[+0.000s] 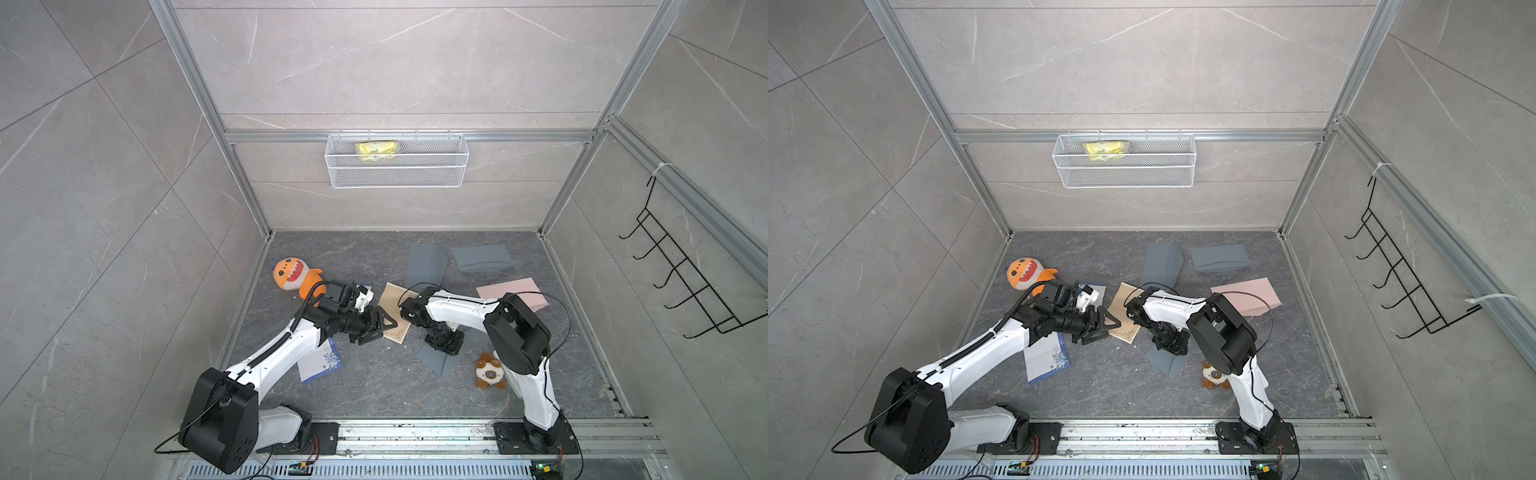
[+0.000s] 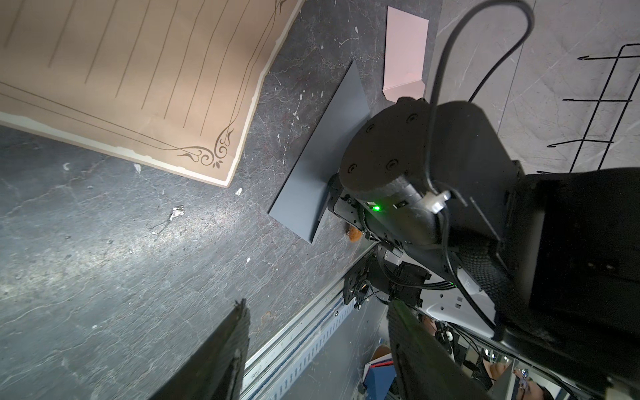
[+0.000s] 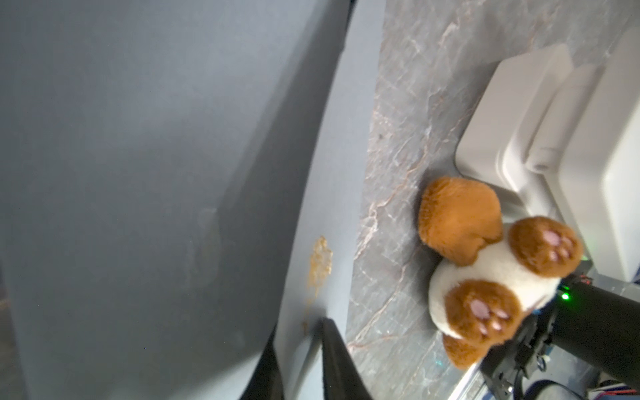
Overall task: Take the letter paper out of the envelope
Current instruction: Pick up the envelope from the center of the board.
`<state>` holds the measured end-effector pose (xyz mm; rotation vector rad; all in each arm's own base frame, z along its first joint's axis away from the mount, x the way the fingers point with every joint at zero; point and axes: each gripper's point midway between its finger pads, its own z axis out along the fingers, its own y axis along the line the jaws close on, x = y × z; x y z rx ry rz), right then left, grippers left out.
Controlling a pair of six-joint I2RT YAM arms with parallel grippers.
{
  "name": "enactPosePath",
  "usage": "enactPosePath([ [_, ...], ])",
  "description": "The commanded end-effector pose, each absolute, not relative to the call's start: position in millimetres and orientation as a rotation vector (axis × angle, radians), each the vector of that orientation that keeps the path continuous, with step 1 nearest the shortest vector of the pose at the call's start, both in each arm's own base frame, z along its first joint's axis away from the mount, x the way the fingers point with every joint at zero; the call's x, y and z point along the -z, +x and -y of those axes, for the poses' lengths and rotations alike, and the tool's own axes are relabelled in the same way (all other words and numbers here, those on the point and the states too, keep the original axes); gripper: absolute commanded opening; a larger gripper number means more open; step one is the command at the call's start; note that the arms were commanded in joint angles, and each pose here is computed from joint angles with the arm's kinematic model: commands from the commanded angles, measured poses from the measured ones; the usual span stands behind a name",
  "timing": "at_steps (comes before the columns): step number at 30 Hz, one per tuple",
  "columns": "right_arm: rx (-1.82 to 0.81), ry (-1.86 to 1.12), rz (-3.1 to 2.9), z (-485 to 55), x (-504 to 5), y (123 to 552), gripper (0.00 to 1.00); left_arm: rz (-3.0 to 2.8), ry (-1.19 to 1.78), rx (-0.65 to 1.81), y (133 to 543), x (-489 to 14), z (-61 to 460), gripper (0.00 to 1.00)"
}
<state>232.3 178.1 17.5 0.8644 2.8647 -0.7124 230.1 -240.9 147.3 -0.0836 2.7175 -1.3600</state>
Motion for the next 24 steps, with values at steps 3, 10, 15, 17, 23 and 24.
enactPosePath([
  [3,0.678,0.868,-2.795,-174,-37,240,0.06,-2.667,-0.032,1.409,231,-165,245,0.65],
  [10,0.635,0.722,-2.74,-175,-77,261,0.0,-2.66,-0.038,1.412,240,-164,249,0.63],
  [15,0.568,0.594,-2.639,-169,-139,277,0.0,-2.622,-0.005,1.444,257,-175,260,0.67],
  [17,0.548,0.533,-2.592,-164,-167,283,0.0,-2.606,0.015,1.458,265,-180,265,0.7],
  [23,0.41,0.334,-2.469,-152,-245,296,0.0,-2.533,0.086,1.54,294,-203,287,0.78],
  [24,0.345,0.237,-2.471,-158,-254,300,0.0,-2.519,0.106,1.56,299,-208,291,0.78],
])
